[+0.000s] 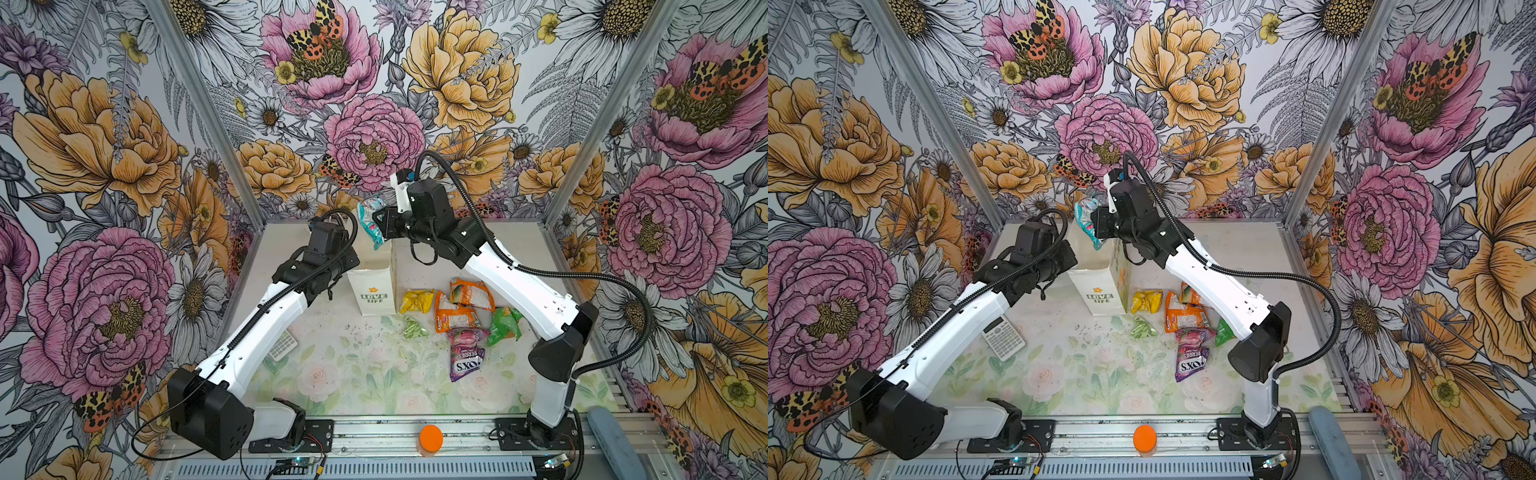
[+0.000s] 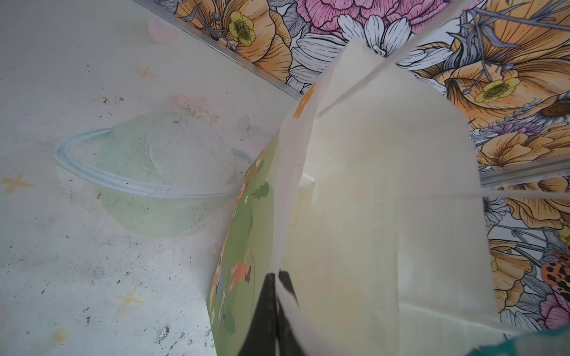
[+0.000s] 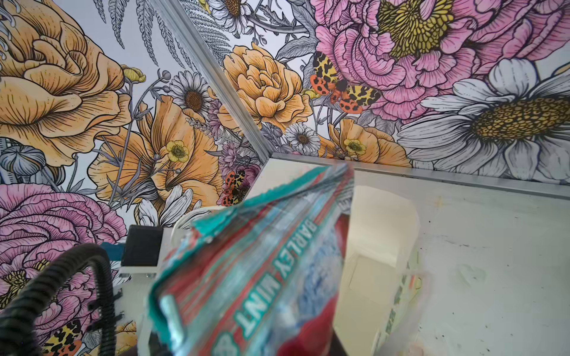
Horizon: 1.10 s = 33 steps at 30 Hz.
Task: Place the snacks into the paper bag
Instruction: 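Lower the pink Barley Mint packet into the bag held open by the left gripper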
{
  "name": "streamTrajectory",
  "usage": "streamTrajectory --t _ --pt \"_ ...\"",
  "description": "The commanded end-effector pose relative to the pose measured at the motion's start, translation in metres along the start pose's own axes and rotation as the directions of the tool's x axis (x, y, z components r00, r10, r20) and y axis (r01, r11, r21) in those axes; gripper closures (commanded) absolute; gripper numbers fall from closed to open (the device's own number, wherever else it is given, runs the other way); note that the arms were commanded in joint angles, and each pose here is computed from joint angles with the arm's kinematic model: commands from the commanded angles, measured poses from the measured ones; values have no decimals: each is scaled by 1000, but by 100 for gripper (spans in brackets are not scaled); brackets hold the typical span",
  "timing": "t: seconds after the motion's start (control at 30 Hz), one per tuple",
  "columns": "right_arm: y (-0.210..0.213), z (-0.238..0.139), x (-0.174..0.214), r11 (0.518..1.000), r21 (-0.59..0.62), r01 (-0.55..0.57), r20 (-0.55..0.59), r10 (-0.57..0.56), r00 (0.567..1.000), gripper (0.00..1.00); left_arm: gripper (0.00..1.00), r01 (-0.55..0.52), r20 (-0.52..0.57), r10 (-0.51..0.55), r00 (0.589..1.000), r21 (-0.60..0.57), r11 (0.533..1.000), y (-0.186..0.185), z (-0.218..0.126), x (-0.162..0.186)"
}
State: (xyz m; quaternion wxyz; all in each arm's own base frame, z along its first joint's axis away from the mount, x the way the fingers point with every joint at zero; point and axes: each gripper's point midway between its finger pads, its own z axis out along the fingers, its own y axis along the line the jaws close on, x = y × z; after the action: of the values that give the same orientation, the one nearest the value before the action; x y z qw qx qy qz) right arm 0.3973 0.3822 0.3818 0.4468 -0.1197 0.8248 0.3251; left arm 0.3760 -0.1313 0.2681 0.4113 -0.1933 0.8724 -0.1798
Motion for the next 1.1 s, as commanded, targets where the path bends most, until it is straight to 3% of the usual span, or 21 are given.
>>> streamTrajectory --t 0.0,0.5,0.77,1.07 --pt "-3 7 6 999 32 24 -11 -24 1000 74 100 23 31 -24 999 32 999 -8 0 -6" --pt "-20 16 31 991 120 67 -110 -54 992 73 100 26 24 -27 999 41 999 -11 4 -6" --pt "-19 16 28 989 121 86 -110 -73 991 52 100 28 12 -28 1000 45 999 -12 9 -3" --pt "-12 12 26 990 85 110 -111 -100 989 44 100 26 10 -26 1000 41 999 -11 11 -1"
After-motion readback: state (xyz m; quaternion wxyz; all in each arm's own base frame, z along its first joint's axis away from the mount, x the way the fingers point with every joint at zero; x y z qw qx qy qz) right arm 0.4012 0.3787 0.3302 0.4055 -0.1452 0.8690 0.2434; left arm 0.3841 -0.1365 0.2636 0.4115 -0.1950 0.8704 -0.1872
